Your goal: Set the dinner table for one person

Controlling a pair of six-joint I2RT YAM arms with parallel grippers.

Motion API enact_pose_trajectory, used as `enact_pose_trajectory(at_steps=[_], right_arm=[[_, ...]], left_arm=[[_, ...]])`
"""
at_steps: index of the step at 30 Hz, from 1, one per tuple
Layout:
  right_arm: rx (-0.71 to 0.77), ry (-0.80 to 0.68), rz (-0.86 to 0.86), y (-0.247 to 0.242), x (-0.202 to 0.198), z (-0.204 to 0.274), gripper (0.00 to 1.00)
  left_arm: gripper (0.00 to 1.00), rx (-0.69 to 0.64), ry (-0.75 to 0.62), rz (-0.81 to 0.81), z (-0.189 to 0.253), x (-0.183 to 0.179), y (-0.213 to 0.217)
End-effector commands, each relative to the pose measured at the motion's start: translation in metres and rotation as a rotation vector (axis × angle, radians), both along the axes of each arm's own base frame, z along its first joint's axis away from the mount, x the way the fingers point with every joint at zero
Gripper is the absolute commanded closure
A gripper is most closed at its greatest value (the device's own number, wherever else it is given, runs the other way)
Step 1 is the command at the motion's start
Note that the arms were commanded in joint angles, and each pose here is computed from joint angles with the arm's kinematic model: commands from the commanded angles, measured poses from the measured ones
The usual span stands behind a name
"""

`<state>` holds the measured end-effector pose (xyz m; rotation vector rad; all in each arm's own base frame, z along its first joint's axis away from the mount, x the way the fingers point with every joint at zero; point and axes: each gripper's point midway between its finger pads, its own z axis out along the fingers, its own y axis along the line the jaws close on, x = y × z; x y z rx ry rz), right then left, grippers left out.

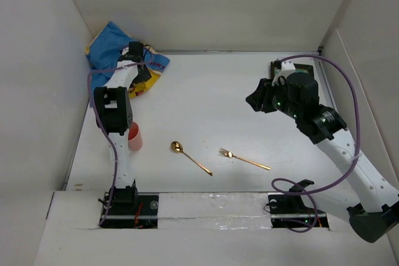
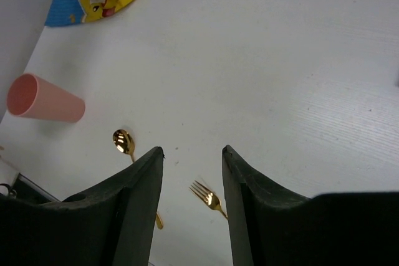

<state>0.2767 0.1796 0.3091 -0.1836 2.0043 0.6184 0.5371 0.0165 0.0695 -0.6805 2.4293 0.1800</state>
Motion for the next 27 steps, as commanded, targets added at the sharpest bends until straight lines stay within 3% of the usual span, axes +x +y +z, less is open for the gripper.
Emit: enact_pose_trajectory(at_steps=[1,4,8,13,16,17,21,26,27], right_arm=[[0.034,-0.040,0.025,0.007,0.006,0.012,0.51],[0.038,-0.029,0.039,0.010,0.006,0.010,0.51],[0.050,-0.022,0.038,0.013,0.008,0.009,0.53],[0.068,-0.028,-0.027,0.008,0.016,0.010,0.55],[0.061,-0.001,-0.124,-0.002,0.026,-0.003,0.56],[0.060,-0.001,-0.125,-0.002,0.027,-0.003,0.56],[0.044,0.029,-0.214,-0.012,0.036,-0.019,0.51],[0.024,0.067,-0.378,-0.037,0.056,-0.043,0.38],[0.013,0.090,-0.411,-0.042,0.063,-0.056,0.36]], left_arm=[[0.44,-0.024,0.000,-0.009,-0.006,0.008,-0.003],[0.51,-0.032,0.017,-0.043,-0.019,0.017,-0.013],[1.00,-0.104,0.039,-0.136,-0.036,0.023,-0.053],[1.00,-0.111,-0.028,-0.367,-0.017,0.020,-0.139],[1.00,-0.063,-0.045,-0.608,-0.005,-0.007,-0.218],[1.00,-0.051,-0.039,-0.624,-0.007,-0.008,-0.217],[1.00,0.052,-0.025,-0.878,-0.004,-0.054,-0.290],[1.00,0.071,0.011,-1.003,-0.006,-0.097,-0.320],[0.89,0.083,0.007,-0.997,-0.001,-0.100,-0.320]])
